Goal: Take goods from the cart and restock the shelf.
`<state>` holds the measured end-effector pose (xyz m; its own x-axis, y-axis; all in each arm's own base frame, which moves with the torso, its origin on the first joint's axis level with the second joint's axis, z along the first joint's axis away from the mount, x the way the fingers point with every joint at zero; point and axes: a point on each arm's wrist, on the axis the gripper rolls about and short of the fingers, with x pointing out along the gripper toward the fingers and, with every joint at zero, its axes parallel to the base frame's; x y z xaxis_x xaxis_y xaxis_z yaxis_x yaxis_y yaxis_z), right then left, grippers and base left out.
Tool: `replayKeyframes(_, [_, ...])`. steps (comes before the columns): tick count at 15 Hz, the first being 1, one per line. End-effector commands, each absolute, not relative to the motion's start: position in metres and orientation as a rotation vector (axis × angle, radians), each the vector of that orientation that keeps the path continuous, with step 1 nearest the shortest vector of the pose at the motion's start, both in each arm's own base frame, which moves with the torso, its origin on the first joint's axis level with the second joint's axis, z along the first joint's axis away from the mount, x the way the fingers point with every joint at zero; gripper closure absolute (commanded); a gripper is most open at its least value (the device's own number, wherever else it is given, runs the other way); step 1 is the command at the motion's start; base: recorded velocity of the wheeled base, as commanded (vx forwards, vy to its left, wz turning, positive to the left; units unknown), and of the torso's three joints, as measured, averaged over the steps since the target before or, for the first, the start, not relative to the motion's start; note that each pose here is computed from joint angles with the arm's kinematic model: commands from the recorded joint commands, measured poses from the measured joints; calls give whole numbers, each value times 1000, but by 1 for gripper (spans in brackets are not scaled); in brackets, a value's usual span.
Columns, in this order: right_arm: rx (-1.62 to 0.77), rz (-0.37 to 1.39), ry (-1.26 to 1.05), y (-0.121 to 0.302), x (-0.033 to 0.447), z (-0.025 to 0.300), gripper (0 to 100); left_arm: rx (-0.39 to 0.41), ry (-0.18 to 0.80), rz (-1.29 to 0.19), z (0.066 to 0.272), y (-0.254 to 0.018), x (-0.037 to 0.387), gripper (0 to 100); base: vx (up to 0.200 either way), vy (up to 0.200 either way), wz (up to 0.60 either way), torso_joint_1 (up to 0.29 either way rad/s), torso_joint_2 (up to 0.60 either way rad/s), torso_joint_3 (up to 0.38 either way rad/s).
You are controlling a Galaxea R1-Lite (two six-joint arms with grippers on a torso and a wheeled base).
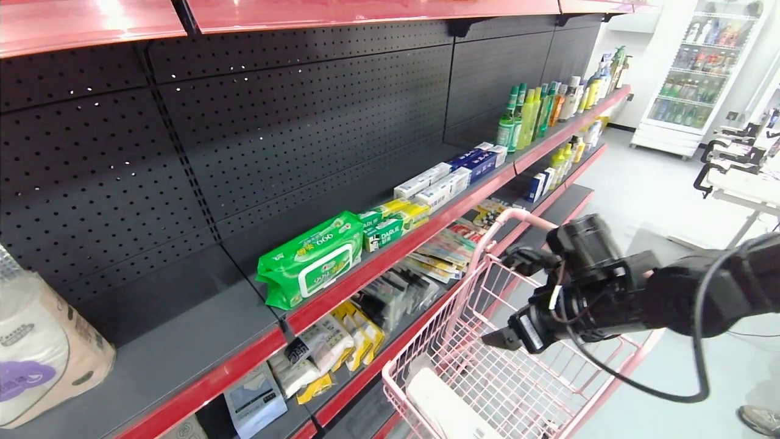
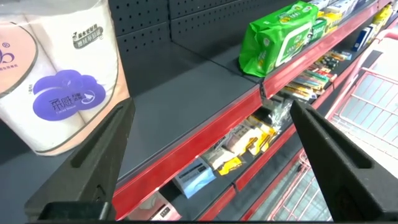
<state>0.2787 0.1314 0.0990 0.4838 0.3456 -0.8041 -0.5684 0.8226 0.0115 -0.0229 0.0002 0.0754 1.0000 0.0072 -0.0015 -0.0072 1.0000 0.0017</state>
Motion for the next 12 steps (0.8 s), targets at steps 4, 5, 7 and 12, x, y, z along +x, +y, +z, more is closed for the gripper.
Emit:
replayKeyframes(4, [-392,699,1073,179,264,42,0,2,3,8,75,0,-23,0,0,0,0,0,0,0])
replayKeyframes(5, [-419,715,1085,184,263,35,0,2,3,8,75,0,-23,0,0,0,0,0,0,0])
replayKeyframes(7, [-464,739,1106,187,262,24,0,2,3,8,75,0,-23,0,0,0,0,-40,77,52])
replayKeyframes(12, [-510,751,1127,195,259,13,0,2,3,8,75,0,-23,0,0,0,0,-86,194,104])
